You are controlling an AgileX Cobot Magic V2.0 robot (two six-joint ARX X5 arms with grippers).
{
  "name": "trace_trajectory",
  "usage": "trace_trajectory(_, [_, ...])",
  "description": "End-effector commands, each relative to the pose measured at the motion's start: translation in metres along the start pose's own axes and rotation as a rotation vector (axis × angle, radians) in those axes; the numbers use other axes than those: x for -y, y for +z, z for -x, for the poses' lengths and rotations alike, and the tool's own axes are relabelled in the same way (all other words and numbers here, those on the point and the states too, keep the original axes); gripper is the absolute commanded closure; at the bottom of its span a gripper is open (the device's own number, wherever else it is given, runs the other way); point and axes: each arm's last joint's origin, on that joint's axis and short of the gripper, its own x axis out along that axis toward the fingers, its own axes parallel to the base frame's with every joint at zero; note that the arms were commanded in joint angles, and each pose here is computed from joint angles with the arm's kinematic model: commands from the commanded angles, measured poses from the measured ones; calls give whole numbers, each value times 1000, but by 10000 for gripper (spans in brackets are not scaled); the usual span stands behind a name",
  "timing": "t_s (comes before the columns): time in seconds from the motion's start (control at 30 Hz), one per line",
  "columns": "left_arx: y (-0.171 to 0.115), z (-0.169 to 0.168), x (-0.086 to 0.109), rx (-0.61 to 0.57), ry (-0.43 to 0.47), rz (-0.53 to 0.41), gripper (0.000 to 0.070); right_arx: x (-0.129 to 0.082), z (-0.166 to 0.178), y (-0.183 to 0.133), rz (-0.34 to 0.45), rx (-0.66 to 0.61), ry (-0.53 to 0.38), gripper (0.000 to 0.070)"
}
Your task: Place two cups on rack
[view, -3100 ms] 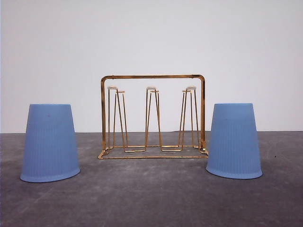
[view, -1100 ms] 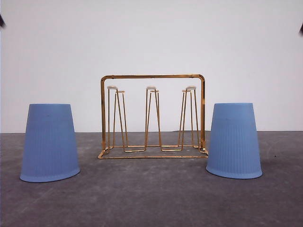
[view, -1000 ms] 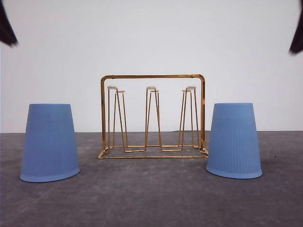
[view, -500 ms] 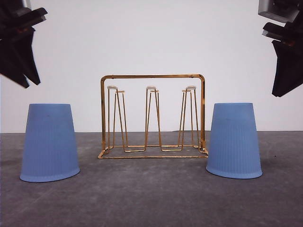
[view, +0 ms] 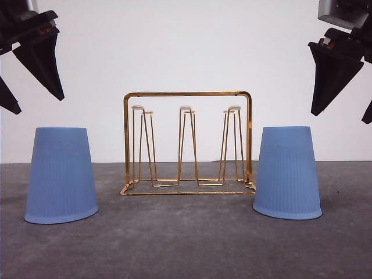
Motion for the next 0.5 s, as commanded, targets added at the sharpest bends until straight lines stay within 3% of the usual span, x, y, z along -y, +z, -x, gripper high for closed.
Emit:
trace_trajectory(0.0, [6, 0, 3, 14, -30, 8, 193, -1, 1, 6, 16, 18, 6, 0])
trace_trajectory(0.3, [3, -11, 26, -33, -94, -53, 187, -1, 1, 6, 16, 19, 6, 0])
trace_trajectory(0.47, [-1, -34, 37, -104, 7, -106, 184, -1, 1, 6, 16, 18, 6, 0])
